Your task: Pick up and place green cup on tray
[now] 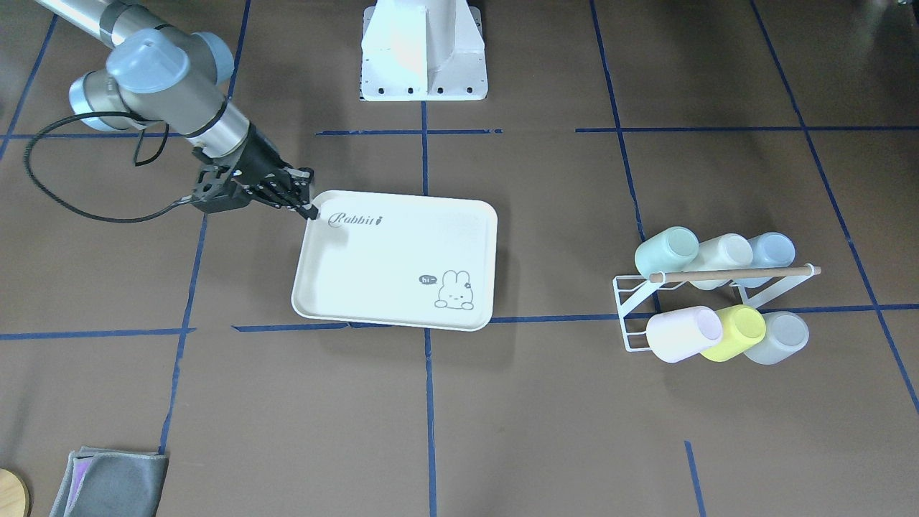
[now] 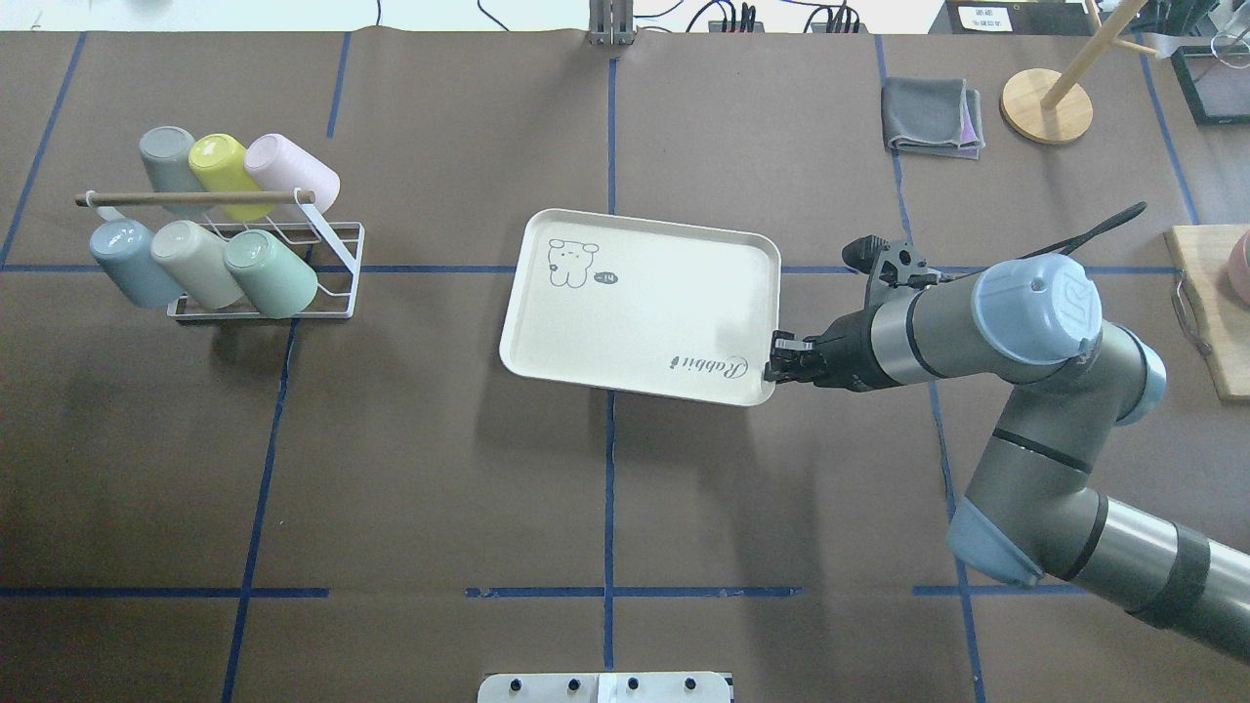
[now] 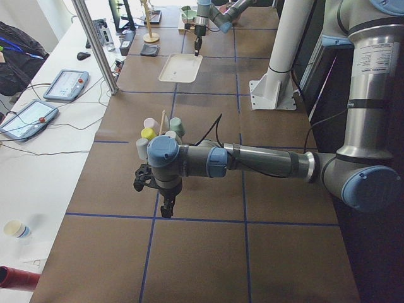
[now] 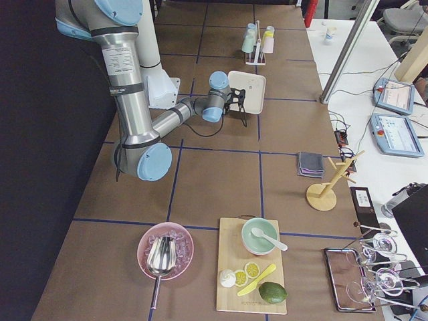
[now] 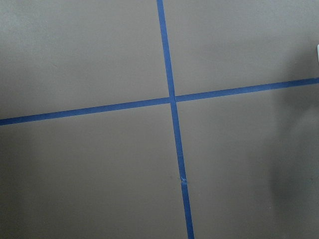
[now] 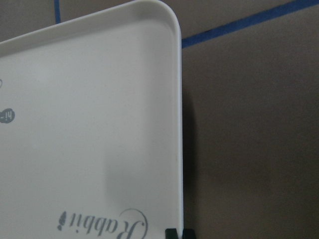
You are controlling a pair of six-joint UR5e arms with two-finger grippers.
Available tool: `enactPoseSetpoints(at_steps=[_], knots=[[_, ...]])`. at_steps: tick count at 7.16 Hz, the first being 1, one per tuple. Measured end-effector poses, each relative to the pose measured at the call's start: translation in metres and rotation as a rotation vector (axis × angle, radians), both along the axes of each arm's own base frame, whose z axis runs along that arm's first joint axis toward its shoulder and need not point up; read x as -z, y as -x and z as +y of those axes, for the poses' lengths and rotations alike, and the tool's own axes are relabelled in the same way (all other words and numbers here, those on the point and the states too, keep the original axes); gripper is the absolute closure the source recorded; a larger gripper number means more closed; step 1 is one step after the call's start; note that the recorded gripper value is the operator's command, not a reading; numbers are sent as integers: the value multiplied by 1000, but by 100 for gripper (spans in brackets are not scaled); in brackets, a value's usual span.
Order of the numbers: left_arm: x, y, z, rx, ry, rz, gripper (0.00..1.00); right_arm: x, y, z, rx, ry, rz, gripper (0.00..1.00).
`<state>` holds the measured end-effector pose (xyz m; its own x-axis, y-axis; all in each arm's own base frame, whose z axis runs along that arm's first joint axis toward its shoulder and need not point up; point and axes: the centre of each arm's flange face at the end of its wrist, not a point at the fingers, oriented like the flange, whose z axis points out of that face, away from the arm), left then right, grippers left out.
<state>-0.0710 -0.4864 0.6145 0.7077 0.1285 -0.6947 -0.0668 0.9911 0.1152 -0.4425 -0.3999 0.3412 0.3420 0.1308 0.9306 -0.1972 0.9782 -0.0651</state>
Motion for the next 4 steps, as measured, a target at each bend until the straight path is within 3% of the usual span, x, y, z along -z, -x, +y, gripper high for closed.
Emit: enactPoseSetpoints(at_steps=[4], knots=[[0,0,0,0,0,0,0,2,25,25,38,-4,12,100]])
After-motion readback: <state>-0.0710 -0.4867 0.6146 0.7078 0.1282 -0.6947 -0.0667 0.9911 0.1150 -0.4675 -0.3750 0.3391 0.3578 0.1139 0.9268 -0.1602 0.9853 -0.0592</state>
